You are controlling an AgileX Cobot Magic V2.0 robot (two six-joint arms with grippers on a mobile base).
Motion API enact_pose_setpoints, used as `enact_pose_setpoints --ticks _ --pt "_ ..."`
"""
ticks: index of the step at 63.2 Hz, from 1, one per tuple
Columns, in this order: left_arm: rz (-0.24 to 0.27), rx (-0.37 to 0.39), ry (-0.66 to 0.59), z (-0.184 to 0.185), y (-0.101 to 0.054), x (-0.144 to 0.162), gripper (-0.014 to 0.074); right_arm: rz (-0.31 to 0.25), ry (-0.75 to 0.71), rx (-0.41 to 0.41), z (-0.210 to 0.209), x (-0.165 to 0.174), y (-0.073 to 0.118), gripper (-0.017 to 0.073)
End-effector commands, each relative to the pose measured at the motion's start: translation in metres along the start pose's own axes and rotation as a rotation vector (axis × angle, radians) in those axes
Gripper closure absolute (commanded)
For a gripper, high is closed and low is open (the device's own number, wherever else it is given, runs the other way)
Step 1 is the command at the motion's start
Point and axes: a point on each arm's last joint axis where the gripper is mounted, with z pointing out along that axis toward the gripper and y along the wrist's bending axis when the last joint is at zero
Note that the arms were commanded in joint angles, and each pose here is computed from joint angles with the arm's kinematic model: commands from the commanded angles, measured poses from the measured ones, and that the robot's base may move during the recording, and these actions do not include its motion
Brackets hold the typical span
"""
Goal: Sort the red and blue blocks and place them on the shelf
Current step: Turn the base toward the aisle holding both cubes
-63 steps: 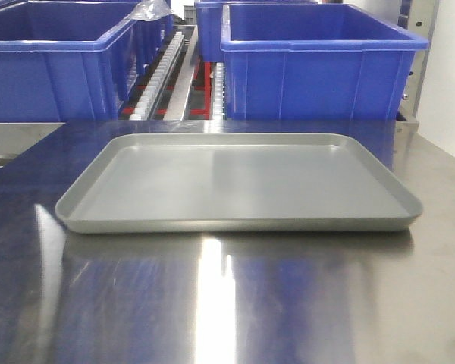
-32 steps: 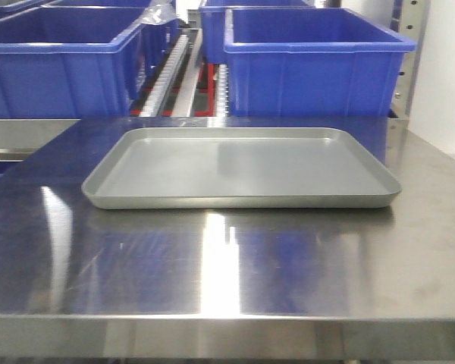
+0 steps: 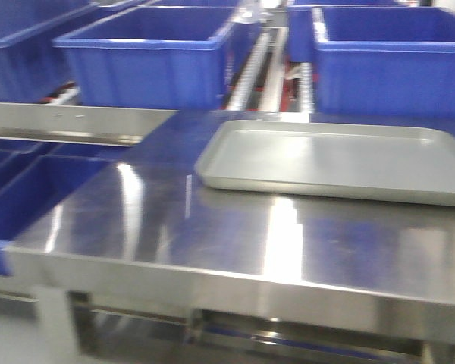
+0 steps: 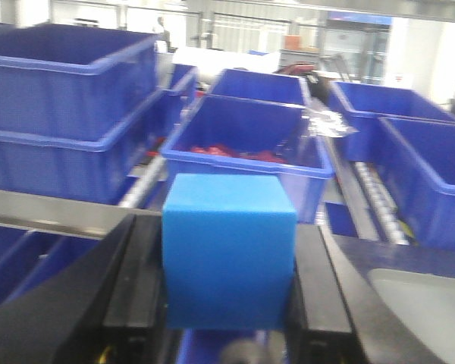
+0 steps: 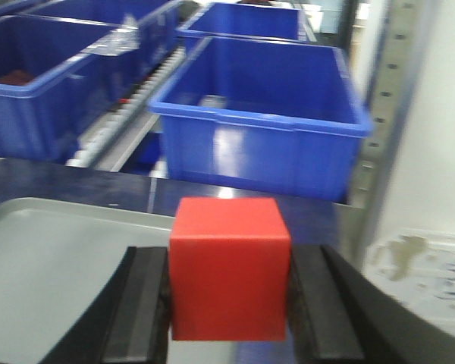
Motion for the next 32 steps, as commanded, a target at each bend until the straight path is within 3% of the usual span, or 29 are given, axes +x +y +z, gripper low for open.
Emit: enact_pose_setpoints --ticks 1,32 --pt "-0.013 -0.015 -0.102 0.0001 0.0007 -0.016 0.047 -0.004 -0.113 -0.008 -0.0003 -0.018 0.0007 0.0503" --pt "-0.013 -0.015 -0.102 0.0001 0.0007 -0.016 0.047 -0.004 -0.113 -0.008 -0.0003 -0.018 0.0007 0.0503"
